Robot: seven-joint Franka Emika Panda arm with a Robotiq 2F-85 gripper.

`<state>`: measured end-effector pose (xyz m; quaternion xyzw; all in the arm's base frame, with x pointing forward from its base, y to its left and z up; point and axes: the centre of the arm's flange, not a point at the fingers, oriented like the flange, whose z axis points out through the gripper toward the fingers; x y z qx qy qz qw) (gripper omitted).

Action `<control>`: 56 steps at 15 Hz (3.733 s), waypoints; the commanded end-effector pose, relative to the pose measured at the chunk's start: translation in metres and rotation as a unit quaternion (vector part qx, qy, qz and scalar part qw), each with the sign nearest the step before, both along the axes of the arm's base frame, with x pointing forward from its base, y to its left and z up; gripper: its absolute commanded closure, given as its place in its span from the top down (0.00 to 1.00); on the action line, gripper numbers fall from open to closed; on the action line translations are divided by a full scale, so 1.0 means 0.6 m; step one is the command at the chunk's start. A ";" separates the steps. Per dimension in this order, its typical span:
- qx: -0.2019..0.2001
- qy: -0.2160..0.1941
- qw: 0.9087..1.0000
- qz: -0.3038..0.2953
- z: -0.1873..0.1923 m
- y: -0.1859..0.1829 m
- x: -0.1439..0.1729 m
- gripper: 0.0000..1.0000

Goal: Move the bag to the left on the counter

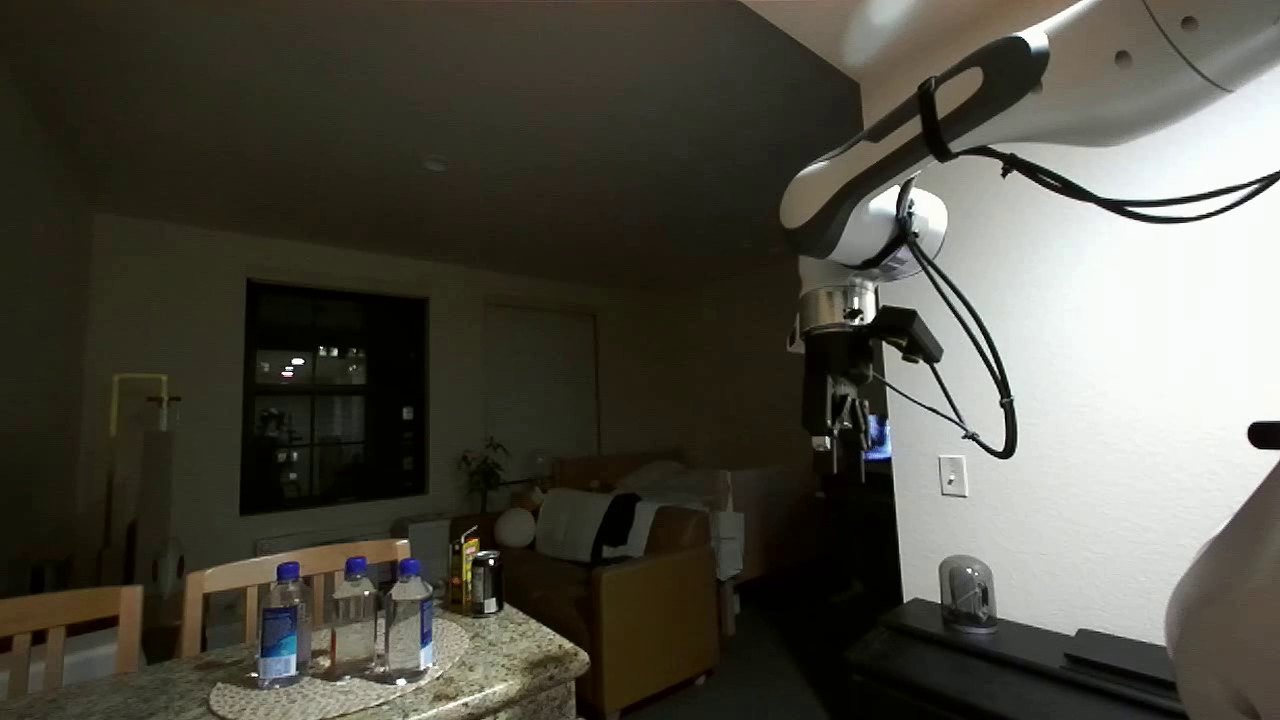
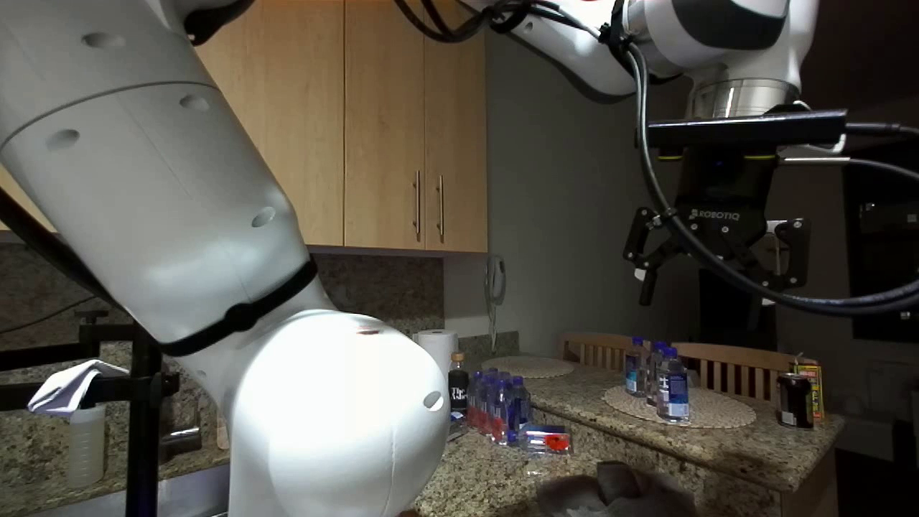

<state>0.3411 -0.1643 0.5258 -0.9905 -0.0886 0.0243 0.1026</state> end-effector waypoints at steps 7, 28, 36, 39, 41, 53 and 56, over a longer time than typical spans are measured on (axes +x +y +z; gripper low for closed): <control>0.000 0.000 1.000 0.000 0.000 0.000 0.000 1.00; -0.048 -0.110 0.992 -0.047 -0.094 0.091 0.044 1.00; -0.068 -0.085 0.994 0.006 -0.179 0.181 0.099 1.00; -0.066 -0.070 0.994 0.045 -0.209 0.223 0.120 1.00; -0.064 -0.048 0.994 0.070 -0.234 0.257 0.128 1.00; -0.082 -0.030 0.990 0.111 -0.273 0.330 0.124 1.00; -0.095 -0.049 0.990 0.094 -0.286 0.328 0.107 1.00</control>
